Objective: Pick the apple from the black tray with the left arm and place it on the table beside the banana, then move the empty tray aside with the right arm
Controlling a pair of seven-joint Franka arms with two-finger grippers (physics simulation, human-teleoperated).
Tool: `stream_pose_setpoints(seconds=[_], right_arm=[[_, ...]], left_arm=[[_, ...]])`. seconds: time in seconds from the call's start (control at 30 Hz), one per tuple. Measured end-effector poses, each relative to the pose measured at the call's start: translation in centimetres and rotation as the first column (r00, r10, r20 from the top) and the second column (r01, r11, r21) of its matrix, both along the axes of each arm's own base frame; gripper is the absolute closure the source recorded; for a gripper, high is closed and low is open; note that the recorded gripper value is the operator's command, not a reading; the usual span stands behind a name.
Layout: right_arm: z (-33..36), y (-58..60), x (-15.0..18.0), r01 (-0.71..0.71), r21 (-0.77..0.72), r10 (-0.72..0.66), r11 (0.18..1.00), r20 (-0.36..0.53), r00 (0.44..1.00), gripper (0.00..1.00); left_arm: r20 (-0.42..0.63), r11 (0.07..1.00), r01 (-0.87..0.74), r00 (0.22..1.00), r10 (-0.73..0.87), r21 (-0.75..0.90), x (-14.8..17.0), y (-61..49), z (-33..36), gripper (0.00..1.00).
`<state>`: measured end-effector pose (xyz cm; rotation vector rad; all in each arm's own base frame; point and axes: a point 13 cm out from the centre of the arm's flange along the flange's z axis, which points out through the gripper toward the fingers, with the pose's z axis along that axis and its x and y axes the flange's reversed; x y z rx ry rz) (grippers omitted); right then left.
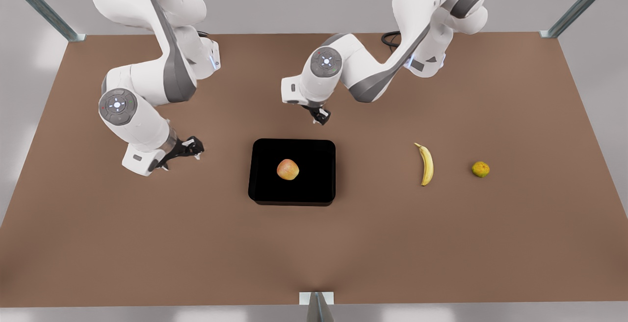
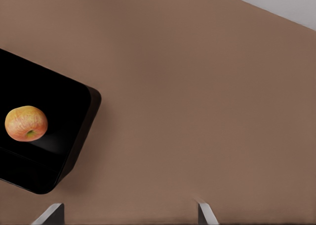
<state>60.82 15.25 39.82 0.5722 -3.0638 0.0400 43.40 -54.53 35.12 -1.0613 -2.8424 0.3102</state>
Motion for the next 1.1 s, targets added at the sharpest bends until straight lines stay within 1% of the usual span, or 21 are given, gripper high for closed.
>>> stream_pose_setpoints(seconds=[0.13, 0.23, 0.33, 0.4, 0.5, 0.63, 0.73, 0.87, 1.1], right_arm=[[0.1, -0.2, -0.4, -0.001, -0.006, 0.001, 1.000, -0.012, 1.000, 0.00], [0.6, -1.1, -0.4, 0.013, -0.011, -0.013, 1.000, -0.009, 1.000, 0.00], [3.4, -7.2, -0.5, 0.114, -0.018, -0.114, 0.993, 0.013, 0.993, 0.00], [3.9, -9.6, -0.9, 0.154, -0.022, -0.154, 0.988, 0.001, 0.988, 0.00], [4.0, -9.6, -1.6, 0.153, -0.026, -0.154, 0.988, -0.022, 0.988, 0.00], [3.7, -8.2, -2.2, 0.127, -0.030, -0.128, 0.991, -0.044, 0.991, 0.00], [3.4, -7.7, -2.5, 0.118, -0.033, -0.119, 0.992, -0.056, 0.991, 0.00], [3.3, -7.2, -2.6, 0.110, -0.033, -0.112, 0.993, -0.063, 0.992, 0.00], [3.3, -7.2, -2.8, 0.108, -0.034, -0.110, 0.994, -0.068, 0.992, 0.00]], left_arm=[[0.037, 1.000, 0.023, 0.999, -0.023, 0.017, 0.7, -1.2, -3.2, 0.00], [0.096, 0.998, 0.063, 0.993, -0.065, 0.019, 2.4, -1.4, -4.6, 0.00], [0.134, 0.993, 0.110, 0.984, -0.114, 0.037, 3.9, -1.9, -8.4, 0.00], [0.158, 0.990, 0.134, 0.978, -0.138, 0.039, 4.9, -2.4, -10.6, 0.00], [0.191, 0.986, 0.163, 0.967, -0.166, 0.029, 6.0, -3.2, -12.5, 0.00], [0.205, 0.982, 0.186, 0.961, -0.185, 0.017, 6.0, -4.2, -14.6, 0.00], [0.200, 0.987, 0.159, 0.967, -0.157, 0.002, 6.2, -4.3, -15.2, 0.00], [0.176, 0.996, 0.085, 0.981, -0.082, -0.007, 6.2, -4.2, -16.2, 0.00], [0.108, 0.998, -0.066, 0.992, 0.063, 0.021, 6.3, -3.3, -21.1, 0.00]])
